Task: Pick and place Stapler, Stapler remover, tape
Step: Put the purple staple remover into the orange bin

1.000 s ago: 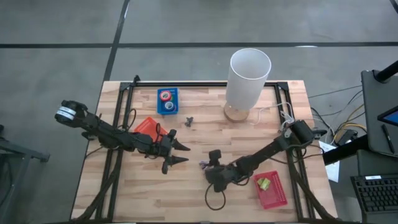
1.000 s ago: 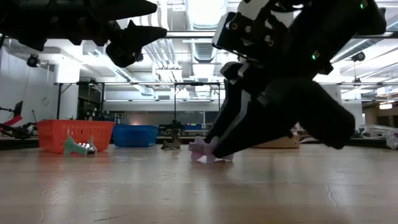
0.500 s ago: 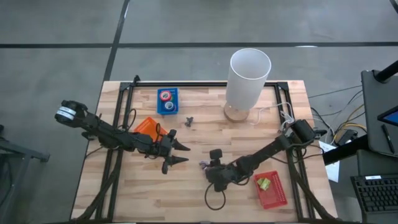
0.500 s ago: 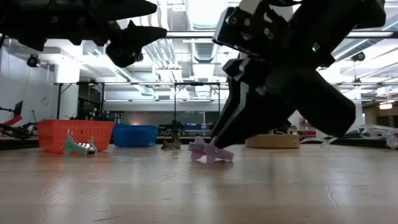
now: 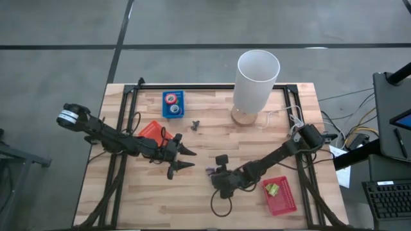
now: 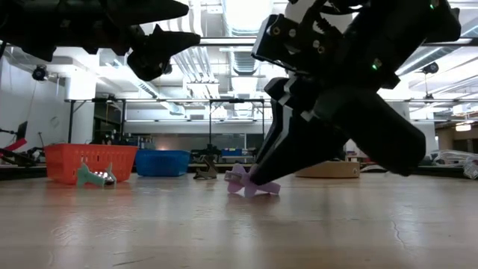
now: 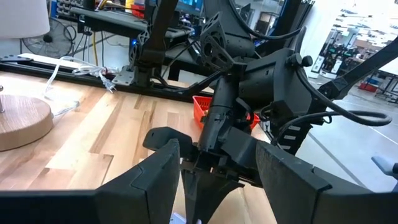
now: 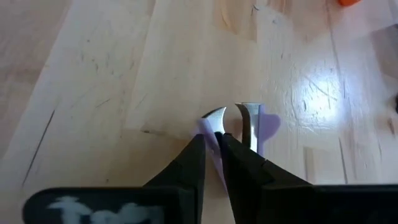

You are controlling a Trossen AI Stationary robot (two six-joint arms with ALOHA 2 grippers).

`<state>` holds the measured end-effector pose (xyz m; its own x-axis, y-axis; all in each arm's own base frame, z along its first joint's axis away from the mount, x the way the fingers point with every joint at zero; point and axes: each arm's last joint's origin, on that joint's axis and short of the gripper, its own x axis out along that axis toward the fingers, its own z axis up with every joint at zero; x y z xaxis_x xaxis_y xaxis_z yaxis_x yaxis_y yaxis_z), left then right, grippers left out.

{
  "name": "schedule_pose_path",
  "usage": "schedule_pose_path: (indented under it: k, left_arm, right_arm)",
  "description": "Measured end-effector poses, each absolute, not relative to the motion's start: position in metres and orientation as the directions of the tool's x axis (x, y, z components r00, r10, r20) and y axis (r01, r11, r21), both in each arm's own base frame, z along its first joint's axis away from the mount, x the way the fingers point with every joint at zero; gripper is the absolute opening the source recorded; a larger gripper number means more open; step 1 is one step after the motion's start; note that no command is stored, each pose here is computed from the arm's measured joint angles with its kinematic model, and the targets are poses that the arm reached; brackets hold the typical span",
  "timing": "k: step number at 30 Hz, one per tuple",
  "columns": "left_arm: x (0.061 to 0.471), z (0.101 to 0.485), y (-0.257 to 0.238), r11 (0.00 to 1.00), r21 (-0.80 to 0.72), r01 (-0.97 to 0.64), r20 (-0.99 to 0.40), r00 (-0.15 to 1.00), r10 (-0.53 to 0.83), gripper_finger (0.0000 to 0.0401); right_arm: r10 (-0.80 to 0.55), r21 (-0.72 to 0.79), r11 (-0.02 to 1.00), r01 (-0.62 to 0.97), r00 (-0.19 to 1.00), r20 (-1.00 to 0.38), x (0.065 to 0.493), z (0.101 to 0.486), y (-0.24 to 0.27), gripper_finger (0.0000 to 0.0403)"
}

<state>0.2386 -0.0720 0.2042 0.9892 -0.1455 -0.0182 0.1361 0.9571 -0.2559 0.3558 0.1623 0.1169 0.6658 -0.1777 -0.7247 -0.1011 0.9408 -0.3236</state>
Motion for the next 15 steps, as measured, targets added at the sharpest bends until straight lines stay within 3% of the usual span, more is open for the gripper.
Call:
schedule_pose_path:
  k: [8,15]
  left_arm:
    - [0.239,0.203,-0.072,0.958,-0.254,0.133,-0.029,0.989,-0.145,0.0213]
    - [0.239,0.202,-0.072,0.967,-0.216,0.132,-0.043,0.988,-0.145,0.0213]
  right_arm:
    - [-0.169,-0.306,0.948,-0.087,0.678,-0.715,0.358,0.123,0.164,0.0012]
    - [-0.159,-0.306,0.948,-0.091,0.696,-0.7,0.361,0.141,0.165,0.0008]
